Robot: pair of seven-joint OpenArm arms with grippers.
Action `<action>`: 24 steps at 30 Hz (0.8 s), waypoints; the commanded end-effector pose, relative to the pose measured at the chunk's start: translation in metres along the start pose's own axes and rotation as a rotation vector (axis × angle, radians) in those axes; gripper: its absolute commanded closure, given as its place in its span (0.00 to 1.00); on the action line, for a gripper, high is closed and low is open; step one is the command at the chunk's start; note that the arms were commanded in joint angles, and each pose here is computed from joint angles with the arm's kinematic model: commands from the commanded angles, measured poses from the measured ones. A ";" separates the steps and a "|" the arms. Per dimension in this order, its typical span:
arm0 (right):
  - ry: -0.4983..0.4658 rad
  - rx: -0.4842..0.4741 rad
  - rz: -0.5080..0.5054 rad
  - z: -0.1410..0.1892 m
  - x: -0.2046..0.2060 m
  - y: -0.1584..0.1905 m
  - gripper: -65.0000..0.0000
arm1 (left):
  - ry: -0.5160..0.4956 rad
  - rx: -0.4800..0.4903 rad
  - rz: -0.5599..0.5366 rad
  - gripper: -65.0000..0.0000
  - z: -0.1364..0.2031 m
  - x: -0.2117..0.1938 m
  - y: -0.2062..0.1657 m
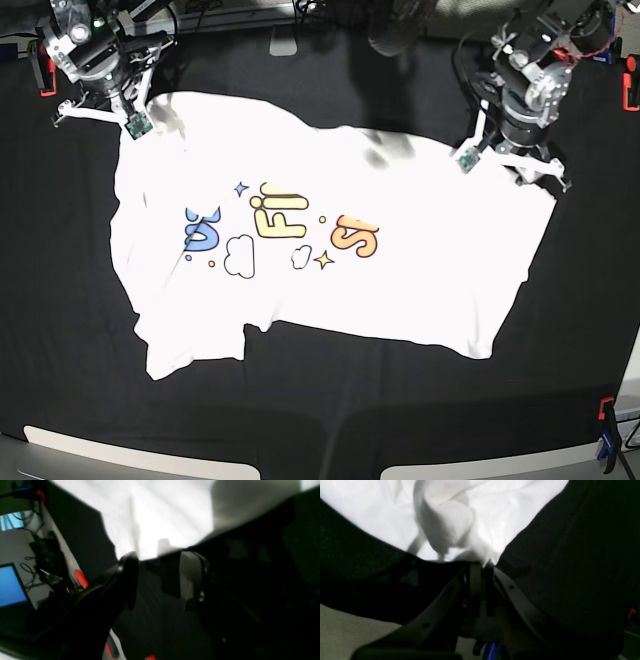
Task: Layout the t-shirt on the table in an organized manner, then fold the t-shirt properly
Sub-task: 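Pull the shoulder edges apart and away from the hem with both grippers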
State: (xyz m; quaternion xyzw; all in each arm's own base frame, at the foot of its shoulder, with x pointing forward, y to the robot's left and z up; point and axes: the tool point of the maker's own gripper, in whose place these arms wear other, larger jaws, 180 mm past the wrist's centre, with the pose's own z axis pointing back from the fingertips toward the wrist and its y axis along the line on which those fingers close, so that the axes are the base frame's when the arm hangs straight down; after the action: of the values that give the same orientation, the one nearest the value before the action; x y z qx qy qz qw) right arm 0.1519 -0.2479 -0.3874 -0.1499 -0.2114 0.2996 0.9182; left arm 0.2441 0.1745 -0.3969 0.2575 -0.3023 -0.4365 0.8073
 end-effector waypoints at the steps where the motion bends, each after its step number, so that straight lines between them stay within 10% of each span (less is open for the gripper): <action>1: -0.020 -0.027 0.010 0.003 0.005 -0.008 1.00 | -0.024 0.025 -0.005 0.62 -0.001 0.004 0.010; 24: -0.020 -0.027 0.009 0.003 0.006 -0.009 1.00 | 0.107 -0.070 -0.123 0.63 -0.041 -0.050 -0.018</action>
State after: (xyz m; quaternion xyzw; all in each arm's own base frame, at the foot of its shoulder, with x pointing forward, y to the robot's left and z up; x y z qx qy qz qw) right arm 0.1517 -0.2475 -0.3876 -0.1491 -0.2115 0.2988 0.9186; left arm 0.2516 0.2043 -0.4438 0.2738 -0.2568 -0.4821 0.7916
